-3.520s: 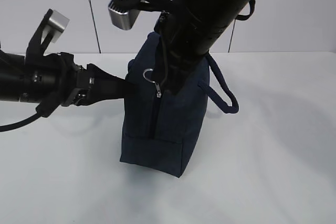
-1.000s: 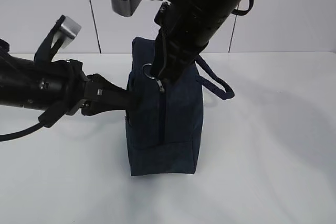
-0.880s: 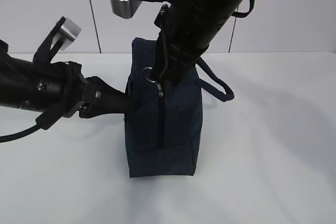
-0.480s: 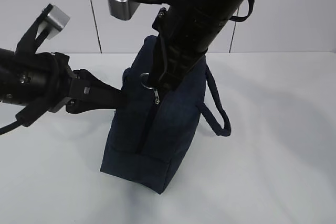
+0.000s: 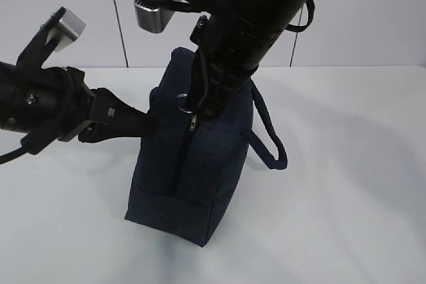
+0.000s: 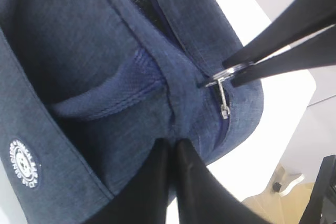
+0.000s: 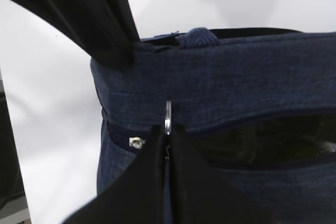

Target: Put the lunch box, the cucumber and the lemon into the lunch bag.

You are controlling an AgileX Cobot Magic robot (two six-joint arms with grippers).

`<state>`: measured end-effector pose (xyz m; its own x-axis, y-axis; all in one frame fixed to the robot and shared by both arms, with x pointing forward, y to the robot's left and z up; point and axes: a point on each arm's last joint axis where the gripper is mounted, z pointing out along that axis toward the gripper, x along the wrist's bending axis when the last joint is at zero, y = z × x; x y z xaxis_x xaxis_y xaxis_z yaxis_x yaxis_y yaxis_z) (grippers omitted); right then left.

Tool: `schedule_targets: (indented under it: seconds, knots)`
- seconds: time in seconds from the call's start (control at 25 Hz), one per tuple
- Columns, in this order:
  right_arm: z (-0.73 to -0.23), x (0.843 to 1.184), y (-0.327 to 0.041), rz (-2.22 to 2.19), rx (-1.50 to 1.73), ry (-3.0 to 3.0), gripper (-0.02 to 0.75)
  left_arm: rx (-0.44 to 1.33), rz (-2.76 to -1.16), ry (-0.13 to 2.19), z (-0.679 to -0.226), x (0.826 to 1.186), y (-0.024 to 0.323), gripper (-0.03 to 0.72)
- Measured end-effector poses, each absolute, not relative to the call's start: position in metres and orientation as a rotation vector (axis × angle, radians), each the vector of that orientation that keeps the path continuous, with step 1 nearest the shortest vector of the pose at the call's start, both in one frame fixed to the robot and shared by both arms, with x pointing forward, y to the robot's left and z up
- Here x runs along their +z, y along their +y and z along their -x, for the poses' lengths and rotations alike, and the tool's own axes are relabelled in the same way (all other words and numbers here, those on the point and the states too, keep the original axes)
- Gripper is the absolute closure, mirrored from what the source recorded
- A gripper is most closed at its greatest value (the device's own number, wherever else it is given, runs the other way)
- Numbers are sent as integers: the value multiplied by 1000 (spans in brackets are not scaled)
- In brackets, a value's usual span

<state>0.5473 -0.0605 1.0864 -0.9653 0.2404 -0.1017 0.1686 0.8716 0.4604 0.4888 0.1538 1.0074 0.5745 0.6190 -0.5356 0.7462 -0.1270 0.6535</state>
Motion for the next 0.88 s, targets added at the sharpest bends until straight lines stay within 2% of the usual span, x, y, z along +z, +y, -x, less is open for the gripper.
schedule_targets:
  seconds: [0.44, 0.88]
  knots:
    - [-547, 1081, -66, -325, 567, 2925, 730, -153, -1827, 1123, -489, 1007, 154, 694]
    - [-544, 1097, -66, -327, 573, 2964, 730, -159, -1835, 1130, -491, 1004, 154, 694]
